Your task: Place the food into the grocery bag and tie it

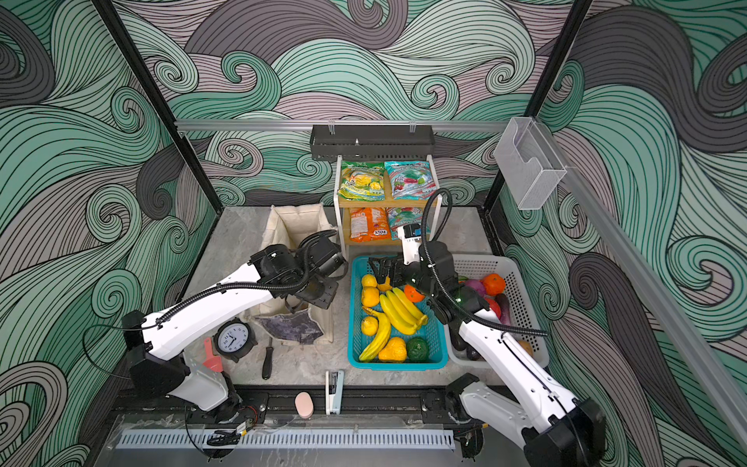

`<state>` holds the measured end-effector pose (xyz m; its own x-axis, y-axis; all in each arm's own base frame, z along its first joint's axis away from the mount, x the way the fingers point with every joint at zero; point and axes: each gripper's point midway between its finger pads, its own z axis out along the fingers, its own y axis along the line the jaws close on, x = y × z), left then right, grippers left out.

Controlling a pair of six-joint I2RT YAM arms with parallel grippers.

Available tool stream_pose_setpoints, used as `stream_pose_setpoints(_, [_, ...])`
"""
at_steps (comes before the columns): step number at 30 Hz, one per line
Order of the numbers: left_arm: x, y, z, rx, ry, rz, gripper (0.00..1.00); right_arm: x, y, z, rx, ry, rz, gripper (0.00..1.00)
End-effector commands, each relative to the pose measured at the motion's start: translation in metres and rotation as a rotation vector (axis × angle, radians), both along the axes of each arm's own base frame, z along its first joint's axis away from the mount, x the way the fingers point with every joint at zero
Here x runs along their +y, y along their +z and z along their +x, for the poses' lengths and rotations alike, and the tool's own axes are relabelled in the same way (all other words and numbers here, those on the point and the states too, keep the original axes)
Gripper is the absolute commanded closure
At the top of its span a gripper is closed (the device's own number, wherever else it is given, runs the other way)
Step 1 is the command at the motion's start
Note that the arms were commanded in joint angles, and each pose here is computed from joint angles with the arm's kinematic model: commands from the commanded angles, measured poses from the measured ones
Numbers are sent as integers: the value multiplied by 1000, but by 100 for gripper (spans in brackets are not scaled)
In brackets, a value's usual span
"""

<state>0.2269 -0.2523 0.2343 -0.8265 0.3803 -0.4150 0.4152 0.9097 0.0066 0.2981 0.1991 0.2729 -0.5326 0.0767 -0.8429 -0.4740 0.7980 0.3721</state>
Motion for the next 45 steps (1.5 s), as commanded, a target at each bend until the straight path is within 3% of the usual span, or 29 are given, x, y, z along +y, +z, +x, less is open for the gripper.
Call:
stream_pose_setpoints(1, [4,38,4,-112,-4,-89,28,2,14,0,-22,8,14,0])
stream_pose_setpoints(3, [17,70,14,-244,32,-130,17,2,17,0,-25,10,14,1])
stream_pose_setpoints(8, [83,104,41,-298,196,-236,16,7,22,-5,-7,40,24,0])
stream_pose_setpoints(11, [138,95,54,-308,358,-228,16,6,21,-5,-12,42,21,0])
stream_pose_setpoints(13, [162,84,58,-334,447,-195,3,6,21,-5,-15,44,16,0])
stream_pose_setpoints(19, [185,28,76,-292,547,-77,2,15,25,-5,6,92,21,1])
stream_pose_setpoints(25, [183,-2,97,-242,569,-174,2,14,22,-12,8,107,13,0])
stream_pose_setpoints(26, [181,-8,99,-224,567,-188,4,12,21,-13,8,104,12,0])
stream_pose_setpoints(31, [171,-22,87,-118,521,-198,84,11,20,-20,9,111,24,0])
stream_pose_setpoints(32, [169,-24,83,-99,510,-201,96,11,20,-21,8,111,26,0])
stream_pose_setpoints(33, [167,-26,79,-83,497,-206,100,11,19,-21,9,113,26,0])
stream_pose_setpoints(38, [165,-33,55,-4,480,-212,100,13,17,-22,22,123,40,0])
stream_pose_setpoints(43, [146,-29,30,51,412,-335,100,21,17,-22,38,140,71,0])
stream_pose_setpoints(45, [151,-30,24,45,422,-323,100,26,15,-22,50,151,70,0])
